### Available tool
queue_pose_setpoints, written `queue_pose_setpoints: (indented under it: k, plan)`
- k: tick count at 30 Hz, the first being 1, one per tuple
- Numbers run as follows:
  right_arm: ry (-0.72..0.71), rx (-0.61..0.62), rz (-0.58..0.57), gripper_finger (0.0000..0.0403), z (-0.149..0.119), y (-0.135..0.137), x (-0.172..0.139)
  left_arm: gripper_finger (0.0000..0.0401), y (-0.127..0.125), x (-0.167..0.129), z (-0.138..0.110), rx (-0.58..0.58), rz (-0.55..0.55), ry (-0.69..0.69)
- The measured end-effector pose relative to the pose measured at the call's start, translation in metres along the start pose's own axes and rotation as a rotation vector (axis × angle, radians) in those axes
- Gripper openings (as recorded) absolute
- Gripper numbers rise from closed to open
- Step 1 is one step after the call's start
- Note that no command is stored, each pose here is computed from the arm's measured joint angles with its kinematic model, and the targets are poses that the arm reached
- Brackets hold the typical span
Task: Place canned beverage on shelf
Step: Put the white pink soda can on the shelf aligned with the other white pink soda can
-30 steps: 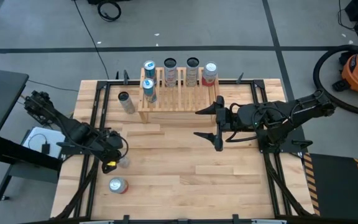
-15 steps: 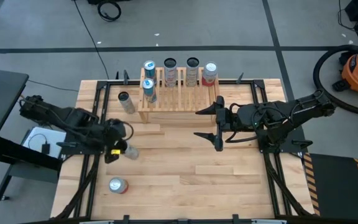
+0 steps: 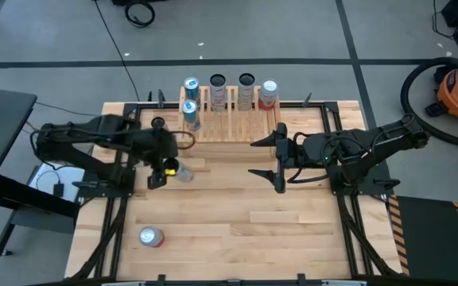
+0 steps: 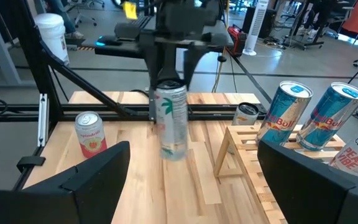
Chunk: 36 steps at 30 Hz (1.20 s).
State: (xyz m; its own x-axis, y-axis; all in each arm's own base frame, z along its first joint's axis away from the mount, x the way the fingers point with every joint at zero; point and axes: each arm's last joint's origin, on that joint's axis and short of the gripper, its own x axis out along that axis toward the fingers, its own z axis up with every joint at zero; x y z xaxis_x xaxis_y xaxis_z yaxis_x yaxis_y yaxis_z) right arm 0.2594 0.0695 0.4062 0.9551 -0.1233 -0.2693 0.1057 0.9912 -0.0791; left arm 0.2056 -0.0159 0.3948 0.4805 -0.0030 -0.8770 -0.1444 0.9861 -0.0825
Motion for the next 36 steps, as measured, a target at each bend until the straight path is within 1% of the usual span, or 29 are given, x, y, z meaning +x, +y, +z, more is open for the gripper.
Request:
queue_pose_setpoints:
  k: [10, 17, 21, 24, 30, 33, 36]
  plan:
    - [0.031, -0.012, -0.002, 0.0364, -0.003, 0.0, 0.0, 0.0243, 0.026, -0.008, 0.059, 0.115, 0.076, -0.028]
    - [0.034, -0.009, -0.003, 0.0364, -0.003, 0.0, 0.0, 0.0243, 0.05, -0.017, 0.092, 0.15, 0.098, -0.088]
    - [0.034, -0.041, -0.012, 0.0364, -0.003, -0.002, 0.0, 0.0243, 0.063, -0.02, 0.105, 0.148, 0.116, -0.108]
    - [0.036, -0.075, -0.027, 0.0364, -0.003, -0.006, 0.002, 0.0243, 0.071, -0.016, 0.112, 0.154, 0.091, -0.113]
    - [0.048, -0.115, -0.101, 0.0364, -0.003, -0.026, 0.008, 0.0243, 0.085, -0.003, 0.121, 0.187, 0.095, -0.078]
    - [0.053, -0.106, -0.139, 0.0364, -0.003, -0.039, 0.012, 0.0243, 0.09, 0.003, 0.122, 0.187, 0.102, -0.057]
    - [0.042, -0.061, -0.147, 0.0364, -0.002, -0.051, 0.015, 0.0243, 0.093, 0.007, 0.123, 0.195, 0.104, -0.043]
